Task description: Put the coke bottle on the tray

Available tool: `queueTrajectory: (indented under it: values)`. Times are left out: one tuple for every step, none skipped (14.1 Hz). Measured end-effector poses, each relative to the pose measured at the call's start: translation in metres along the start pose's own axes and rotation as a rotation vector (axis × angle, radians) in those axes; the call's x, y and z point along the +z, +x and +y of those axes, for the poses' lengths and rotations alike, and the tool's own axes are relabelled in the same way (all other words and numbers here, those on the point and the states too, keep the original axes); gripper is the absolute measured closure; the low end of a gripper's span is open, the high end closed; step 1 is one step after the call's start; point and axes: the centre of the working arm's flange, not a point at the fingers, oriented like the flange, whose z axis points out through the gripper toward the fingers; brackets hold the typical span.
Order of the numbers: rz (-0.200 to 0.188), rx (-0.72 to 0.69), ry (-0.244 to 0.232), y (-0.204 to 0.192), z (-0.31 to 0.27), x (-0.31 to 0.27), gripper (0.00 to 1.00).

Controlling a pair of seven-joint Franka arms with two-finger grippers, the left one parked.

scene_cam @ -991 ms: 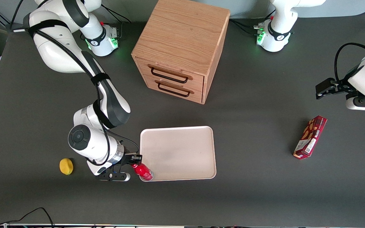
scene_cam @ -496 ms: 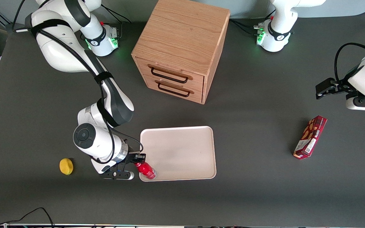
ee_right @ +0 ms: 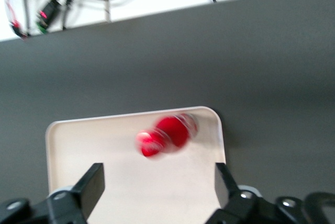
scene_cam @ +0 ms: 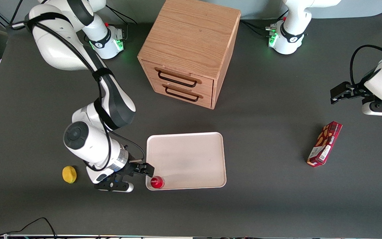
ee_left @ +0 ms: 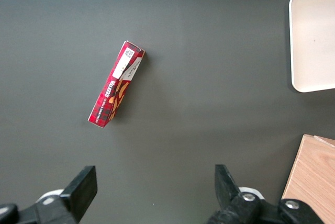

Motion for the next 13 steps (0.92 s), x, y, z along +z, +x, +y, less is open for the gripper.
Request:
queueTrajectory:
  values:
    - [0.035, -0.003, 0.016, 0.003, -0.007, -0.029, 0.00]
    - [0.064, -0.007, 0.026, 0.005, -0.013, -0.062, 0.00]
    - [0.065, -0.011, 0.017, 0.002, -0.015, -0.099, 0.00]
    - [0.041, -0.012, -0.011, -0.004, -0.012, -0.135, 0.00]
    - [0.016, -0.010, -0.050, -0.012, -0.005, -0.170, 0.00]
    - [-0.012, -0.001, -0.095, -0.020, 0.006, -0.202, 0.00]
    - [-0.046, 0.013, -0.140, -0.029, 0.020, -0.231, 0.00]
    - [-0.070, 0.026, -0.172, -0.038, 0.034, -0.255, 0.00]
    - [-0.080, 0.033, -0.192, -0.046, 0.049, -0.274, 0.00]
    - [-0.079, 0.032, -0.206, -0.055, 0.064, -0.290, 0.00]
    - [-0.072, 0.030, -0.218, -0.065, 0.081, -0.303, 0.00]
    - [-0.059, 0.028, -0.229, -0.079, 0.097, -0.315, 0.00]
    - [-0.043, 0.028, -0.239, -0.097, 0.110, -0.324, 0.00]
